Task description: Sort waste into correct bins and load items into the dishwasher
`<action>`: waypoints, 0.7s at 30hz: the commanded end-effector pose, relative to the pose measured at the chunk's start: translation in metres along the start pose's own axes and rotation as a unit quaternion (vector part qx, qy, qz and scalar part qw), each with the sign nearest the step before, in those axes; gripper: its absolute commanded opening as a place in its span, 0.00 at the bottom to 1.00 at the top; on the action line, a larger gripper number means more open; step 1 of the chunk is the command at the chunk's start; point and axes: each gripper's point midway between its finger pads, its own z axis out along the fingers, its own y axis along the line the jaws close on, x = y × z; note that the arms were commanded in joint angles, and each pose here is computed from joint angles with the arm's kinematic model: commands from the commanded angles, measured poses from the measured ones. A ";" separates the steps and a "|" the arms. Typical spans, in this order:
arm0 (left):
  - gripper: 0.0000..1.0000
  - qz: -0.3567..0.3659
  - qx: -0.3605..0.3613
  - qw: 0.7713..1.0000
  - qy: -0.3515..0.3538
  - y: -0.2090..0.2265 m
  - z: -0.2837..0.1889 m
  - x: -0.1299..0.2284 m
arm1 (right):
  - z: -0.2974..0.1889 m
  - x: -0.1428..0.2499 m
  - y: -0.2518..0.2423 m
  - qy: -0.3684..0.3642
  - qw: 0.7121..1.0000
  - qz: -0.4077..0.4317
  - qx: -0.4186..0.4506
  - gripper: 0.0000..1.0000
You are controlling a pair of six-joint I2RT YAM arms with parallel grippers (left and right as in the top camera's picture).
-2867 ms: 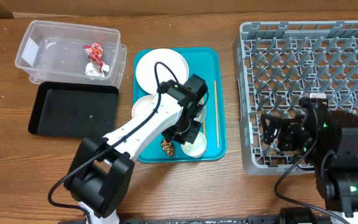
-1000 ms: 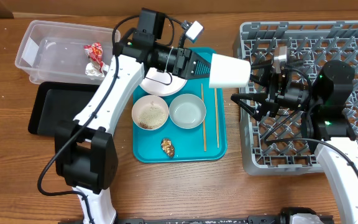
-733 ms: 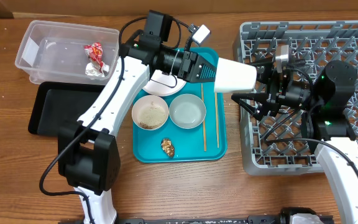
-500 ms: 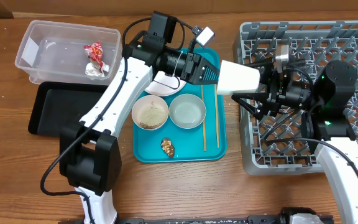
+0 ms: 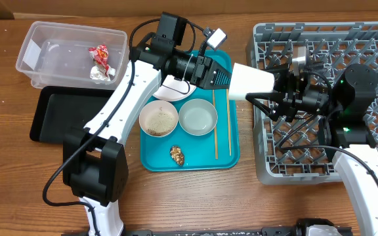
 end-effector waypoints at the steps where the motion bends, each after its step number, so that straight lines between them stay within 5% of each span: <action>1: 0.04 0.008 0.009 1.000 0.004 -0.004 0.003 -0.001 | -0.001 -0.011 0.004 -0.004 1.000 -0.024 -0.006 0.68; 8: 0.24 0.004 -0.023 1.000 -0.001 0.007 0.003 -0.002 | -0.001 -0.009 0.003 -0.002 1.000 -0.016 -0.006 0.58; 12: 0.38 -0.021 -0.127 0.991 -0.024 0.043 -0.005 -0.009 | -0.001 -0.005 0.002 0.002 1.000 0.025 -0.003 0.55; 15: 0.42 -0.040 -0.199 0.978 -0.047 0.067 -0.025 -0.012 | -0.001 -0.001 -0.005 0.004 0.998 0.055 0.014 0.38; 21: 0.51 -0.090 -0.291 0.947 -0.098 0.090 -0.091 -0.012 | -0.008 0.019 -0.048 0.008 0.981 0.136 0.140 0.28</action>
